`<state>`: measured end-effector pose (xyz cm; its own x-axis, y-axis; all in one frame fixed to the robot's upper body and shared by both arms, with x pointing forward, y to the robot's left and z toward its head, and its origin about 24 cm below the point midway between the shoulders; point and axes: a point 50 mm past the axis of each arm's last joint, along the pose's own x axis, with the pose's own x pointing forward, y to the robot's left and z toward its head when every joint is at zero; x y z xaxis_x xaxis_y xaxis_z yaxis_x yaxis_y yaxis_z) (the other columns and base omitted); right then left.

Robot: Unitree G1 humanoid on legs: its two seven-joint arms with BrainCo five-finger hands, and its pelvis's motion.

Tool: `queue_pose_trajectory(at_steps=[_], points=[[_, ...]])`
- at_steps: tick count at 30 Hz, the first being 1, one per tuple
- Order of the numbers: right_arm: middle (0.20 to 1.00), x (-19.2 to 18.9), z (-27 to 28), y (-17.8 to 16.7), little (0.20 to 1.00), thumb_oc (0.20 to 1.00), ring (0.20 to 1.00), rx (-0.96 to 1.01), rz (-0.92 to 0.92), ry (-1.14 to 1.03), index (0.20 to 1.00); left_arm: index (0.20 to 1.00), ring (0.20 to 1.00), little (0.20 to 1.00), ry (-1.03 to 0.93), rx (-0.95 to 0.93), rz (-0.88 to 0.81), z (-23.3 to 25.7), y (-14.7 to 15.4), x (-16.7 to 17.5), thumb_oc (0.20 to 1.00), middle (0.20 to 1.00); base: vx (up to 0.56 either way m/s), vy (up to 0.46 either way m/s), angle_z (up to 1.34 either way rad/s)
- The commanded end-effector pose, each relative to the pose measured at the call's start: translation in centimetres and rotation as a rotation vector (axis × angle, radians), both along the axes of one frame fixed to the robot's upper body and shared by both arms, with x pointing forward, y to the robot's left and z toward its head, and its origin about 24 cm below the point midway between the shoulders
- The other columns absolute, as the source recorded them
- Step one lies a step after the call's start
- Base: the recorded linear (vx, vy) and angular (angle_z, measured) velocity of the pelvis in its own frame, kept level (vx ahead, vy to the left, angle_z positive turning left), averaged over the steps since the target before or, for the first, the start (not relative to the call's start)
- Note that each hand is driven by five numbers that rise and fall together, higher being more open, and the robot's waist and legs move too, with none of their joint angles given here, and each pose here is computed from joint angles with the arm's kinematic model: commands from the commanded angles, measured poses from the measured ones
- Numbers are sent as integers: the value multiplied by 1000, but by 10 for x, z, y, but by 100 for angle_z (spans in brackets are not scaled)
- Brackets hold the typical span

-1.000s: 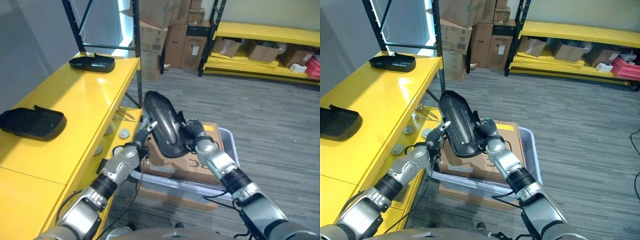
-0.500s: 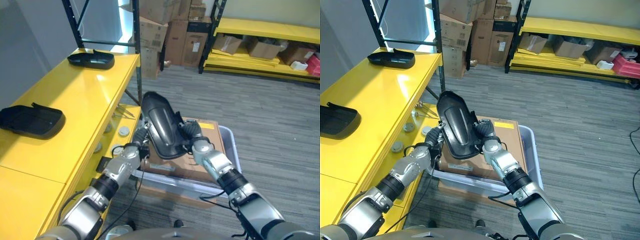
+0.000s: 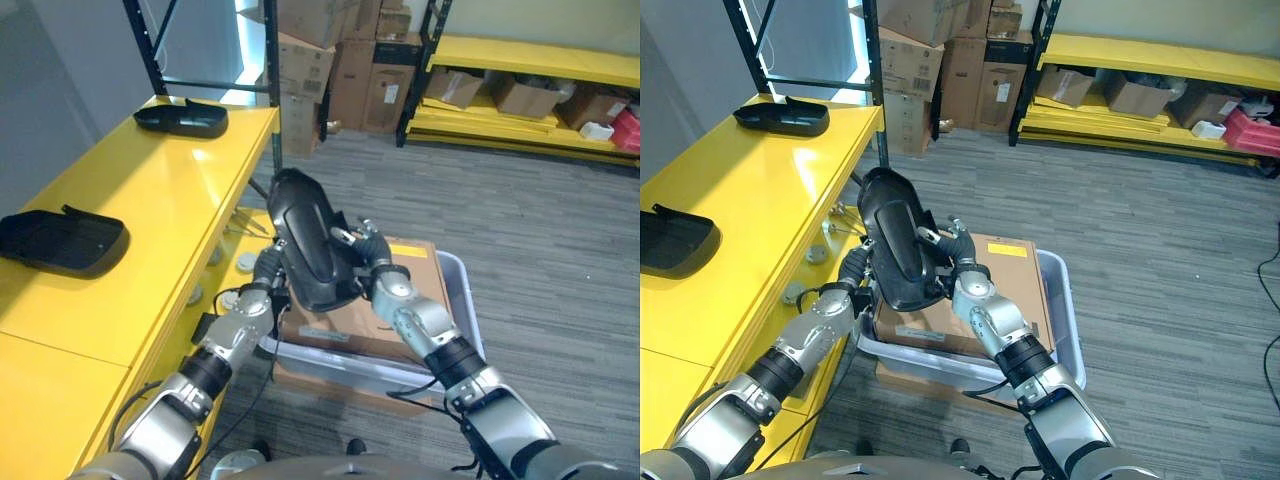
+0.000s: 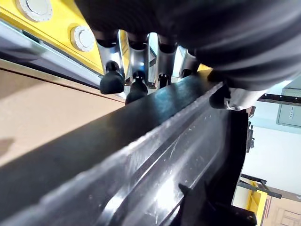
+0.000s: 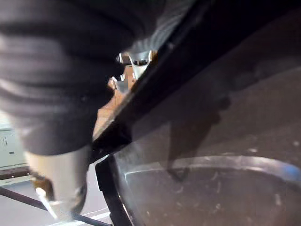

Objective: Move parts from the plastic box to the shelf.

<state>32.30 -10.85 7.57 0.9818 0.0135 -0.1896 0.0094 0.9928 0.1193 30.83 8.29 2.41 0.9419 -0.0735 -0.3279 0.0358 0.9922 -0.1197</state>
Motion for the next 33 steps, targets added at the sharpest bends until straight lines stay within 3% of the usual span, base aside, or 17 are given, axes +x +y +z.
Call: queue_pose_trajectory(at_steps=[1,8,16,20,22,23,25,26,30,33], points=[[1000,10,49,6,1000,1000,1000,141,-39,-193,1000,200,200,200,-147,-64,-42,32,-31,14,200,200,0,0,0],[1000,6,80,-34,1000,1000,1000,271,-183,-343,1000,200,200,200,-168,-58,-1,35,-17,16,200,200,0,0,0],[1000,-8,79,-90,1000,1000,1000,146,-321,-392,1000,200,200,200,-251,-40,78,41,6,21,200,200,-11,24,-8],[1000,-31,24,-131,1000,1000,1000,-28,-387,-162,1000,200,200,200,-351,-50,117,49,32,18,200,200,-29,46,-14],[1000,-33,20,-133,1000,1000,1000,-25,-387,-148,1000,200,200,200,-351,-50,118,49,34,18,200,200,-47,32,-22],[1000,-62,-33,-149,1000,1000,1000,-85,-422,51,1000,200,200,200,-430,-47,131,61,52,10,200,200,-96,51,-24],[1000,-73,-50,-151,1000,1000,1000,-123,-417,118,1000,200,200,200,-459,-46,137,66,59,7,200,200,-93,39,-8],[1000,-101,-93,-150,1000,1000,1000,-149,-397,285,1000,200,200,200,-523,-47,156,79,73,0,200,200,-86,14,-4],[1000,-142,-147,-143,1000,1000,1000,-170,-325,522,1000,200,200,200,-620,-32,141,99,95,-10,200,200,-94,-26,-5],[1000,-170,-172,-138,1000,1000,1000,-198,-285,631,1000,200,200,200,-668,-45,90,111,97,-14,200,200,-108,-111,30]])
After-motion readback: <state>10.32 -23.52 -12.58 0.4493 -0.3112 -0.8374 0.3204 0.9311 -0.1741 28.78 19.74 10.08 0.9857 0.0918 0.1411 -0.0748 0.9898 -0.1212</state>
